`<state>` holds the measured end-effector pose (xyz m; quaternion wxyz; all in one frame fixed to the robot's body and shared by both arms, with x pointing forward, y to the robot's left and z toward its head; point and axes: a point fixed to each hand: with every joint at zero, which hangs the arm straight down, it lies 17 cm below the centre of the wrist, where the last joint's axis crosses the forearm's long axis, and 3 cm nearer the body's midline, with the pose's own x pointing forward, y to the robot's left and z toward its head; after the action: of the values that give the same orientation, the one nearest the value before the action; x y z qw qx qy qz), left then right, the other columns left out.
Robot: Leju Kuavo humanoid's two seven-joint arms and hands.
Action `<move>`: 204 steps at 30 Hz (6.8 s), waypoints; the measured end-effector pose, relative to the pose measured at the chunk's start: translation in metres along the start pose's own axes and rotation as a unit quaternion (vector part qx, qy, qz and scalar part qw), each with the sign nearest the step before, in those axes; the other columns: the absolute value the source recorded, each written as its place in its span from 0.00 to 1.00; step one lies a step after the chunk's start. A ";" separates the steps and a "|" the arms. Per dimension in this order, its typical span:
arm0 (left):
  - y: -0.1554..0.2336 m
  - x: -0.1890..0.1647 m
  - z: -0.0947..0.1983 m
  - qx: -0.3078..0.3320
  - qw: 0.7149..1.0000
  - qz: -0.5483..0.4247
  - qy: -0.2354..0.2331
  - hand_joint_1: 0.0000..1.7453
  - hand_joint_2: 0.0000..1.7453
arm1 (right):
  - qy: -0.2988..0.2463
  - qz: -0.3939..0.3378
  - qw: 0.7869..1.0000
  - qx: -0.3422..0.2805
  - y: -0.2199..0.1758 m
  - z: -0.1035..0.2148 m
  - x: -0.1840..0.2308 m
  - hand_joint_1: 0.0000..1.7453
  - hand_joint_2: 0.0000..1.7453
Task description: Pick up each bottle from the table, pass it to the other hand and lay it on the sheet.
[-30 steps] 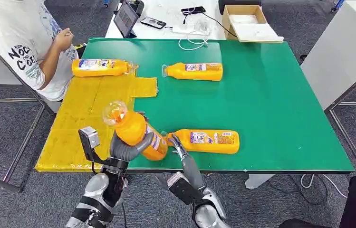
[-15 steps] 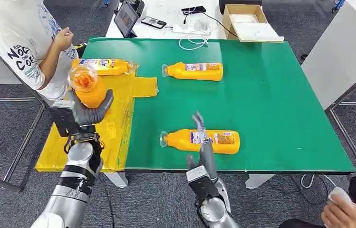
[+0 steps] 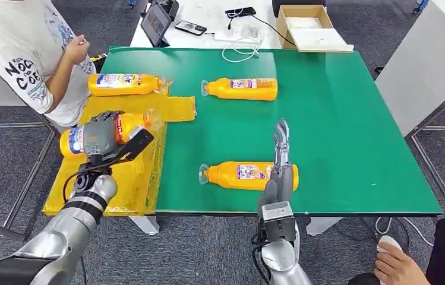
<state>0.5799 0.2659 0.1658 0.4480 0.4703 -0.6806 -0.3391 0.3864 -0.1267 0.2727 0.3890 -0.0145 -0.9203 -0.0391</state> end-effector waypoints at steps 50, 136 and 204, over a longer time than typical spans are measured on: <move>-0.091 0.003 0.056 -0.228 0.915 0.330 0.043 0.00 0.00 | 0.058 -0.013 0.998 0.016 0.006 0.005 -0.039 0.00 1.00; -0.021 0.143 0.094 0.031 0.862 0.506 -0.021 0.00 1.00 | 0.350 0.321 0.719 0.507 -0.060 0.079 -0.272 1.00 1.00; 0.000 0.260 0.118 -0.243 0.533 0.800 -0.126 0.00 1.00 | 0.033 0.188 0.958 0.214 0.082 0.075 -0.091 1.00 1.00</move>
<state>0.4294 0.0255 0.1980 0.5387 -0.4455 -0.7135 -0.0469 0.4010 -0.0386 0.1607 0.4138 -0.1023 -0.8743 0.2321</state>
